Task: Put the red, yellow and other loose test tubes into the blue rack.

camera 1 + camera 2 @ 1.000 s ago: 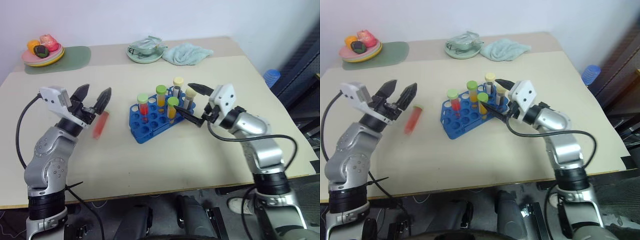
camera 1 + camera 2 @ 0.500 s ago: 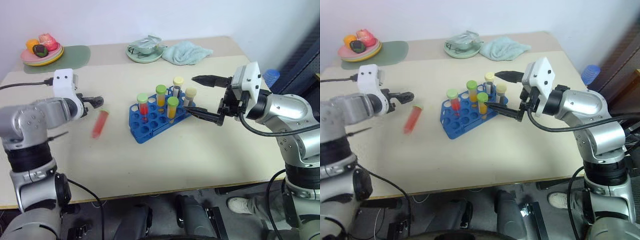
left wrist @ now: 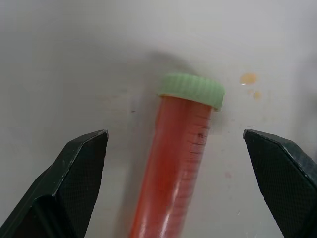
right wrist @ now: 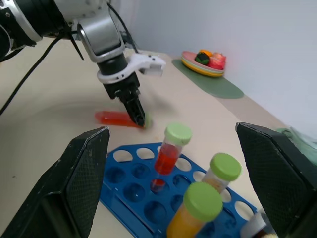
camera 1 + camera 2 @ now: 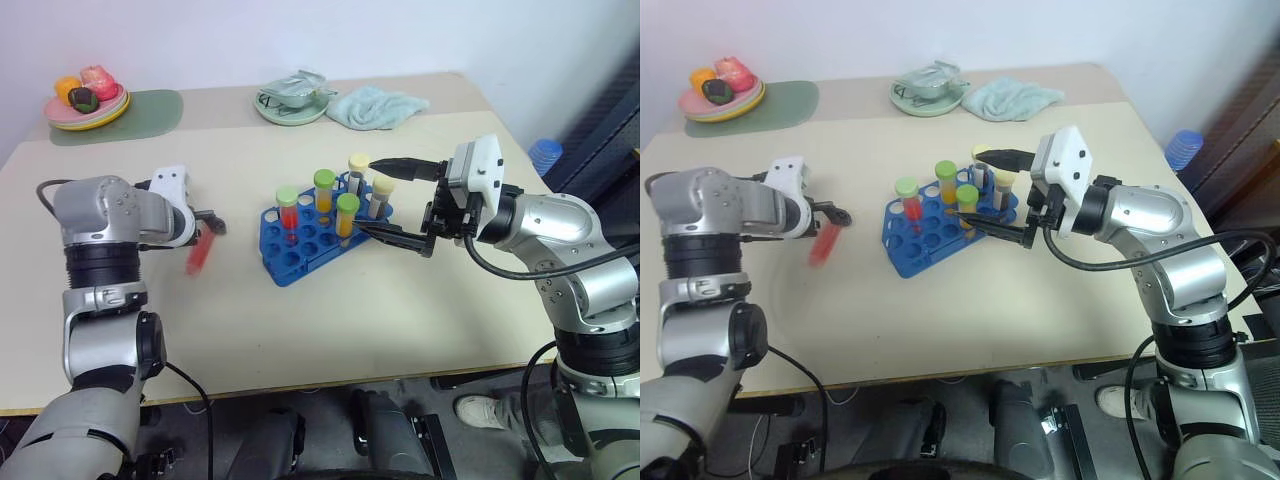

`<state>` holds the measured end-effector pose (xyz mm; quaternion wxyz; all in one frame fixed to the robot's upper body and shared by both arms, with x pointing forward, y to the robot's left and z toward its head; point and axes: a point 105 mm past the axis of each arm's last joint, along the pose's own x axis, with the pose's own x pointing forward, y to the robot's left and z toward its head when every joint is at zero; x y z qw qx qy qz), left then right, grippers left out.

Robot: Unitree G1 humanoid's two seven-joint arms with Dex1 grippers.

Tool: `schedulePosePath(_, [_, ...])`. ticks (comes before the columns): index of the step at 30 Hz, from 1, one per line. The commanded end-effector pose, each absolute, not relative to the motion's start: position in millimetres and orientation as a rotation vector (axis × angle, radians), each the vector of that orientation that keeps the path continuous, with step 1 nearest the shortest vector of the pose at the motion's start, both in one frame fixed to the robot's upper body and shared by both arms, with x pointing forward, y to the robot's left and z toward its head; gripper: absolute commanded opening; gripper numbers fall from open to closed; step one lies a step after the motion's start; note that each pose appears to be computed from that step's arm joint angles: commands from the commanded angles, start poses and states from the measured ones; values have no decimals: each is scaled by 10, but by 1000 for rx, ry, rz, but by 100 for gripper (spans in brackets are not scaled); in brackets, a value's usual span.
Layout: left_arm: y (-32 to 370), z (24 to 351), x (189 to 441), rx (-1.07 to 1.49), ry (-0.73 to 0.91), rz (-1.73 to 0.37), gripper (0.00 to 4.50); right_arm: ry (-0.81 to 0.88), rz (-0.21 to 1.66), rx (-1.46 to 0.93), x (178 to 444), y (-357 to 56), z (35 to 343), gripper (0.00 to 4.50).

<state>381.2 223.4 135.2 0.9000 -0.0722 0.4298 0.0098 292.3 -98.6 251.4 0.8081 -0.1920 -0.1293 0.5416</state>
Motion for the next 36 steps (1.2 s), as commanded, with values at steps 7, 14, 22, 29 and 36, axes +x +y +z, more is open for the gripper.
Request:
schedulePosePath(7, [2265, 1419, 3919, -151, 938, 106, 450, -334, 1132, -436, 2870, -1008, 2604, 415])
schedulePosePath(14, [2248, 1467, 3951, -131, 960, 119, 319, -335, 1125, -431, 2868, -1000, 2588, 422])
schedulePosePath(22, [2274, 1468, 3866, -130, 985, 118, 83, -331, 1121, -427, 2876, -995, 2557, 422])
schedulePosePath(29, [2339, 1801, 3741, -80, 699, -54, 83, -333, 1124, -421, 2894, -976, 2529, 422])
schedulePosePath(36, [2021, 1960, 2995, 102, 370, -663, 83, -333, 1112, -399, 2910, -989, 2502, 422])
